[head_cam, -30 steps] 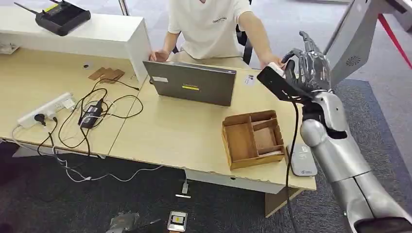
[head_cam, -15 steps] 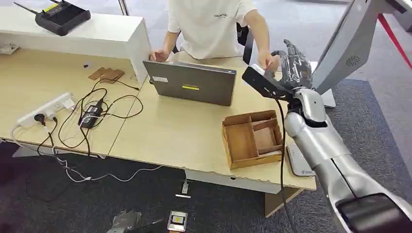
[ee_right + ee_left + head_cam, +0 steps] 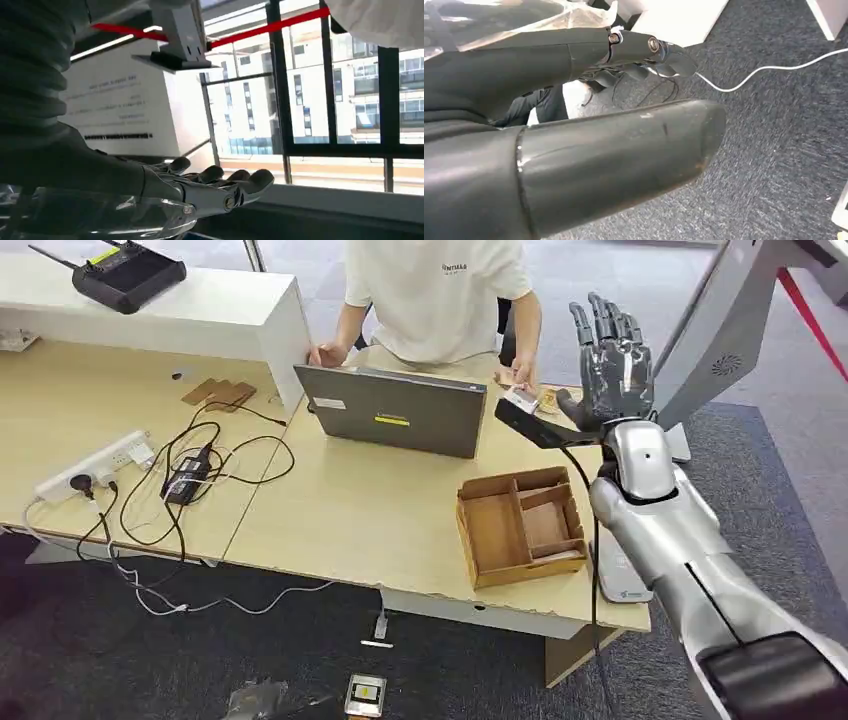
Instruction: Pass the card to the sensor for recognition and then transmit it.
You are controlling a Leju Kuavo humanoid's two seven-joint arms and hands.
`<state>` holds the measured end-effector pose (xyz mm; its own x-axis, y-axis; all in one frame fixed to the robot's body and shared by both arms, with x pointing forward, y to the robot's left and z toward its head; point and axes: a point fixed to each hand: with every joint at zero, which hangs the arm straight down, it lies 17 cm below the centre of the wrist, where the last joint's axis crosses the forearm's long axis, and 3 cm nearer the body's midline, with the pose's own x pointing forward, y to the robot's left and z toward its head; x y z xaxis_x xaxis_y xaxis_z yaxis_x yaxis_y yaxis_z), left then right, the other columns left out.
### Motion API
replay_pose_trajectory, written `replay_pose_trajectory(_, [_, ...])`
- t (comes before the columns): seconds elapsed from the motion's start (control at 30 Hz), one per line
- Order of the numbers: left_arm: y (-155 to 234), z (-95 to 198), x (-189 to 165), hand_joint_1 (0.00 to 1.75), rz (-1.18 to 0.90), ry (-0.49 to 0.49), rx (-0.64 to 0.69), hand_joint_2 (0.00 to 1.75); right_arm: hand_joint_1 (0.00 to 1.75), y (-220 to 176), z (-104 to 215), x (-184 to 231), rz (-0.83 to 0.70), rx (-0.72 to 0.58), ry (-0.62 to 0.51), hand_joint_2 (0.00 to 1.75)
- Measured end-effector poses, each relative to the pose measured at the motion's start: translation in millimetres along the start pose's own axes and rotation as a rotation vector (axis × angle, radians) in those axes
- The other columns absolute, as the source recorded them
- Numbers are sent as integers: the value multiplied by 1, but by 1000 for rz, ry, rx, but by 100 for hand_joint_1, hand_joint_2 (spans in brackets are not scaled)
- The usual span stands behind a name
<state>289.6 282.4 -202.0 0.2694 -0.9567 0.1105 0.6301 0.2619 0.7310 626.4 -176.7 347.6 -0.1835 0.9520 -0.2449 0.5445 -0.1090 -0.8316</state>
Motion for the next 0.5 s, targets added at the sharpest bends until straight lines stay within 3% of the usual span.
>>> replay_pose_trajectory(0.2, [-9, 5, -16, 0, 50, 36, 8, 0, 0, -10, 11, -43, 126, -51, -2, 175])
replay_pose_trajectory(0.5, [-29, 19, -54, 0, 163, 137, 30, 0, 0, 12, 65, -161, 78, -43, 245, 175])
